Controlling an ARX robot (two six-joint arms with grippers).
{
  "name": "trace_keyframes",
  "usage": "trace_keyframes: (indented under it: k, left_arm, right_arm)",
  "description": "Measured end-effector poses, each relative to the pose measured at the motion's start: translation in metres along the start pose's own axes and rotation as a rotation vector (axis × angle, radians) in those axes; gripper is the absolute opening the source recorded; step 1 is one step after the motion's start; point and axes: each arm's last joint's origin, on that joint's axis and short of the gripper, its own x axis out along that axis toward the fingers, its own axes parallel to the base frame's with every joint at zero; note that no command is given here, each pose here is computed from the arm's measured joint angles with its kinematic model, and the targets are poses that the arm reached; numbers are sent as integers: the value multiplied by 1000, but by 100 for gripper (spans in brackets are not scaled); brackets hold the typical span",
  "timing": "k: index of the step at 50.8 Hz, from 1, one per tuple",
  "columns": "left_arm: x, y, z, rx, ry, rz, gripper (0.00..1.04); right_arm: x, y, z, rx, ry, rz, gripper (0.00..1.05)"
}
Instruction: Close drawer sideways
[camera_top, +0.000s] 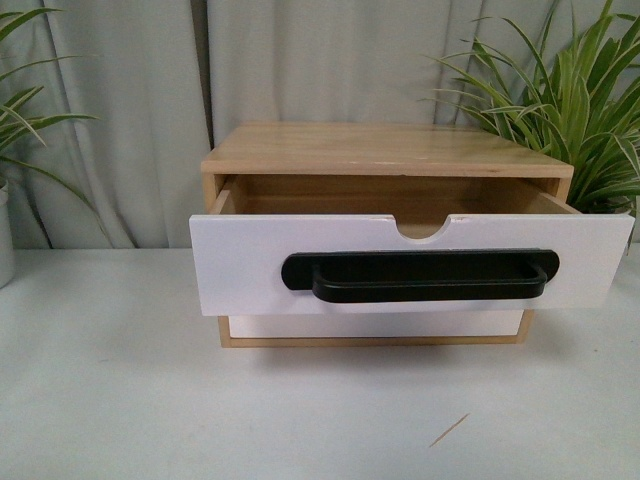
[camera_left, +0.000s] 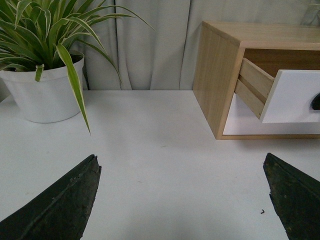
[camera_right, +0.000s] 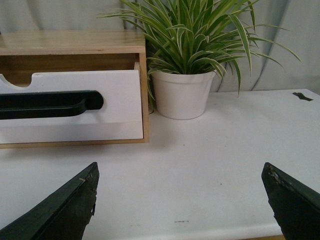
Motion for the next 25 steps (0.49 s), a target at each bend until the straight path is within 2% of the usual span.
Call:
trace_keyframes:
  k: [25]
  left_arm:
    - [0, 0, 0, 0, 0, 0, 99]
  right_arm:
    - [0, 0, 0, 0, 0, 0, 96]
